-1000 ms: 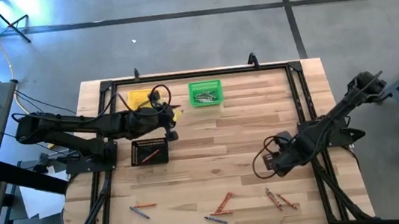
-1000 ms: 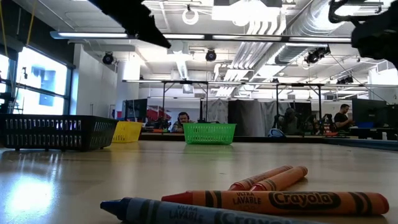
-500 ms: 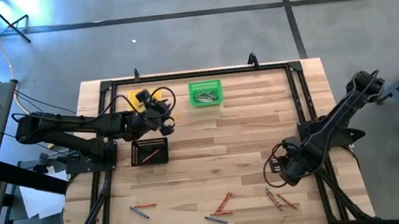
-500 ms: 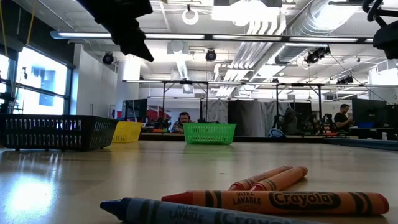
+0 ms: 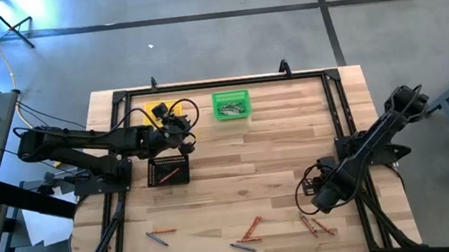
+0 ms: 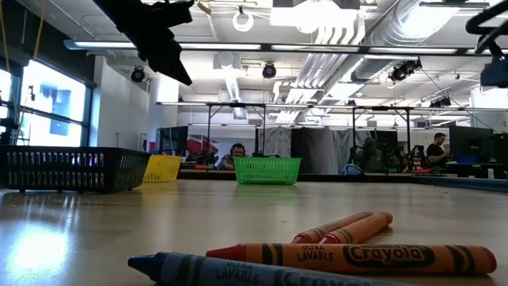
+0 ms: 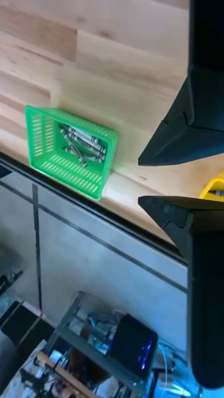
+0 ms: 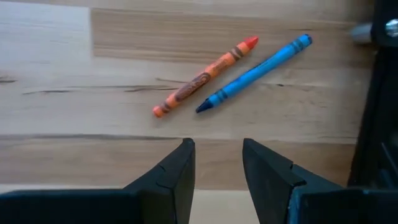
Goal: Sort crayons
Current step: Put the orange crayon into the black bin
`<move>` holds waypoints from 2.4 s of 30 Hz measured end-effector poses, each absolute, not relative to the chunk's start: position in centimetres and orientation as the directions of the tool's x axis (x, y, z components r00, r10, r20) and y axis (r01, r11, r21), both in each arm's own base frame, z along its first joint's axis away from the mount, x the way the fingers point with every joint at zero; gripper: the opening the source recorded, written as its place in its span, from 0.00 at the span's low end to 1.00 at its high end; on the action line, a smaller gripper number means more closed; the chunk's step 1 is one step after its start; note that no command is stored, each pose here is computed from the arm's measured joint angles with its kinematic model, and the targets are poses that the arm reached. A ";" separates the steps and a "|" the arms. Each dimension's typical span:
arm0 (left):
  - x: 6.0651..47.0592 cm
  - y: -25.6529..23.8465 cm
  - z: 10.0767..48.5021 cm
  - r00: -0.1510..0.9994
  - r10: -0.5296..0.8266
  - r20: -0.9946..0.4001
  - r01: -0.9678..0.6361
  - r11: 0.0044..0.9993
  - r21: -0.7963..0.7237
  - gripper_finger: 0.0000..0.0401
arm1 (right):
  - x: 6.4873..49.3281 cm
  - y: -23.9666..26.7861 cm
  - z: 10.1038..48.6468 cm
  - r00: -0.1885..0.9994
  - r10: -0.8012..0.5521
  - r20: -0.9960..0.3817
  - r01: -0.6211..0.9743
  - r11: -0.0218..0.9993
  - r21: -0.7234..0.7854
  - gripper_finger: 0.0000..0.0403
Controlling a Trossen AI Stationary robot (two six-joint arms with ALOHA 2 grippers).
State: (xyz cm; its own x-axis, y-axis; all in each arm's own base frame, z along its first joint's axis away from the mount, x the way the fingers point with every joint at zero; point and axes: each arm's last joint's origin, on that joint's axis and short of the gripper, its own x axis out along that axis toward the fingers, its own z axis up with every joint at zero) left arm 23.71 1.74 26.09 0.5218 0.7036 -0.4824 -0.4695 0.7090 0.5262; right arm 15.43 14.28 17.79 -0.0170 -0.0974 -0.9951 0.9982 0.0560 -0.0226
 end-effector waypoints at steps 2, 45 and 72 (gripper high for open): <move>23.7 1.7 26.1 0.526 0.696 -0.489 -0.474 0.717 0.511 0.18 | 15.4 14.3 17.4 -0.049 -0.116 -0.992 0.997 0.050 -0.055 0.32; 24.0 1.6 26.3 0.565 0.668 -0.484 -0.406 0.736 0.541 0.18 | 18.3 12.4 14.7 -0.084 -0.261 -0.962 0.995 -0.082 -0.065 0.32; 24.0 1.6 26.3 0.564 0.668 -0.485 -0.407 0.736 0.541 0.18 | 19.1 12.8 13.4 -0.082 -0.234 -0.969 0.996 0.015 -0.088 0.31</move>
State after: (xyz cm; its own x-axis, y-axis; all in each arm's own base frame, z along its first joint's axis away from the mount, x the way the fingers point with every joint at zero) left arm 24.01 1.63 26.27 0.5645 0.6683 -0.4845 -0.4072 0.7360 0.5408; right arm 19.12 12.84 13.36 -0.0818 -0.2342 -0.9687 0.9960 0.0148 -0.0876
